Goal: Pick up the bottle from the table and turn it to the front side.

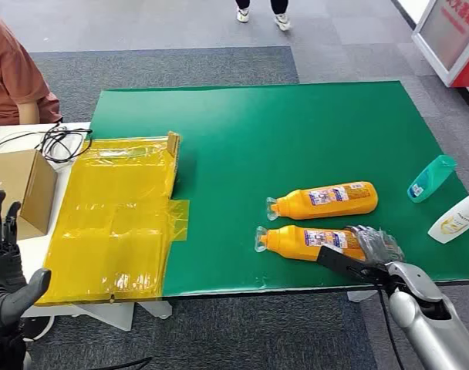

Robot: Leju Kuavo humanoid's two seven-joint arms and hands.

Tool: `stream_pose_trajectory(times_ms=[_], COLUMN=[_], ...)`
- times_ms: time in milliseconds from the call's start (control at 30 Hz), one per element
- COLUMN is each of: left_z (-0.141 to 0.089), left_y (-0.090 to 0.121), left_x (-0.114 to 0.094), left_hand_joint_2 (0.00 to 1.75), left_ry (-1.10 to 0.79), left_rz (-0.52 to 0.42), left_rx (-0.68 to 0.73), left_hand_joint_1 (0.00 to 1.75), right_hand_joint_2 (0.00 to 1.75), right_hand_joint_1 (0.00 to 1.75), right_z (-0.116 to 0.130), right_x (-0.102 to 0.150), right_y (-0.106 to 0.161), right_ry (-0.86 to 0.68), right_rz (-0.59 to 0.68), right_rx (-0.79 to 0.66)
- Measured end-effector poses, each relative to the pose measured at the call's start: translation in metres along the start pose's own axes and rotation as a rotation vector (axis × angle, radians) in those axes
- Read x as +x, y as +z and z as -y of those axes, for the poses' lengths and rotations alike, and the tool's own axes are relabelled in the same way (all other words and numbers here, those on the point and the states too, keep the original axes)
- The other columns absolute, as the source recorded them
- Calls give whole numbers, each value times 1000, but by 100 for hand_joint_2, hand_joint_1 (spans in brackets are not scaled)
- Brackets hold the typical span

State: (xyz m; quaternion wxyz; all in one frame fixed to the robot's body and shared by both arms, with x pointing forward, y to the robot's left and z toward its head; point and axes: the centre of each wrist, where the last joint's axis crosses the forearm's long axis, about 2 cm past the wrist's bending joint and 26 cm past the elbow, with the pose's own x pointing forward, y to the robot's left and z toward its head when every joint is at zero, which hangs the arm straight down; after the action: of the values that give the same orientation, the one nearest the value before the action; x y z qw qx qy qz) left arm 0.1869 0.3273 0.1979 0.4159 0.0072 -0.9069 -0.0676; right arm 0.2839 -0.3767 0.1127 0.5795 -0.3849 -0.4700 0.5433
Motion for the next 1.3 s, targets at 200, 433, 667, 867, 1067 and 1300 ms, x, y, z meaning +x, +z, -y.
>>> stream_pose_trajectory(times_ms=[200,433,667,867,1067,1300], left_z=[0,0,-4,-4,-4,-2], left_y=[2,8,11,10,8,-23], left_x=[0,0,0,0,0,-16], left_hand_joint_2=[175,175,175,175,175,175], left_ry=[1,7,17,38,44,54], left_rz=[-5,-21,-28,-24,-16,3], left_rx=[0,6,15,19,22,47], left_hand_joint_1=[0,0,0,0,0,0], right_hand_joint_2=[175,175,175,175,175,175], right_hand_joint_1=[175,175,175,175,175,175], right_z=[-2,12,26,45,54,86], right_x=[3,13,23,33,39,73], right_y=[8,34,53,54,50,21], right_ry=[-102,-143,-199,-371,-457,-795], right_rz=[45,92,183,305,363,540], right_rx=[-35,-164,-252,-367,-416,-521])
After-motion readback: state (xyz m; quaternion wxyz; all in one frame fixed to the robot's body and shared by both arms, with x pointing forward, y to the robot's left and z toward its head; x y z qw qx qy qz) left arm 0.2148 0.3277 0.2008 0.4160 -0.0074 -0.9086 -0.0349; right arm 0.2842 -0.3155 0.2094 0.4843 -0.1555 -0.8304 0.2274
